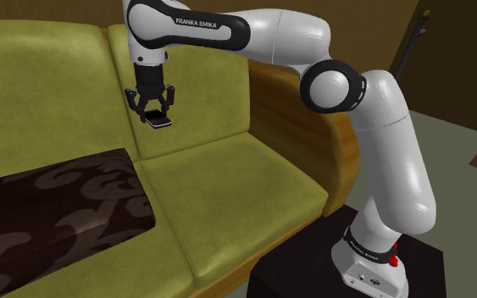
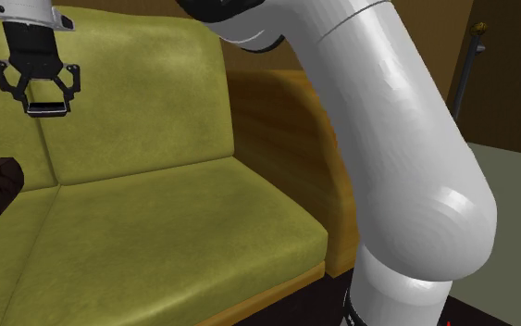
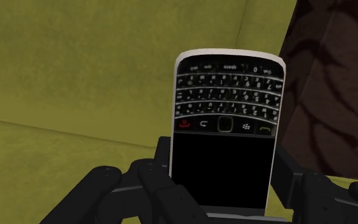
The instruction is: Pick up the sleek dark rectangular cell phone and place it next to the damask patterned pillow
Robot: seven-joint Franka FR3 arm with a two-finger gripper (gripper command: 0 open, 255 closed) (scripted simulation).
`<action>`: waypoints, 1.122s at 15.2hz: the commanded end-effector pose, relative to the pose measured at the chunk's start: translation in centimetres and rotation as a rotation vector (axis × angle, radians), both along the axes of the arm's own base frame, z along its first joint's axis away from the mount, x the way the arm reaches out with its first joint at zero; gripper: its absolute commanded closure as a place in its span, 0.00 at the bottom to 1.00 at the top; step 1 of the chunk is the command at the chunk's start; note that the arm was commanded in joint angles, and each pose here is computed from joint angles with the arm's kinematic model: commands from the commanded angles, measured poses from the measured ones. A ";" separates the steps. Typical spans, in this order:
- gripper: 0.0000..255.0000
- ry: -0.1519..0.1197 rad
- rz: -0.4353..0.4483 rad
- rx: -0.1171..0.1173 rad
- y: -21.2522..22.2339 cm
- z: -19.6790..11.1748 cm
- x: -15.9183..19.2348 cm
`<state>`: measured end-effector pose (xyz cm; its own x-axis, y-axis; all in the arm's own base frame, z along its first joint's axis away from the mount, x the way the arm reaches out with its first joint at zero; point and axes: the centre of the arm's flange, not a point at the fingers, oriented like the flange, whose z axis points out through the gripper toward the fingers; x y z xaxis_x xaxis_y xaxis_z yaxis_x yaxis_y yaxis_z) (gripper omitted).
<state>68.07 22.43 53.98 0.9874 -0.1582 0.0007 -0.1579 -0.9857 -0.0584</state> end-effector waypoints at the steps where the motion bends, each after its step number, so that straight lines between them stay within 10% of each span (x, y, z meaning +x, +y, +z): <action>1: 1.00 0.003 -0.005 -0.001 0.7 -0.7 1.2; 17: 1.00 0.003 -0.005 -0.001 0.7 -9.1 1.2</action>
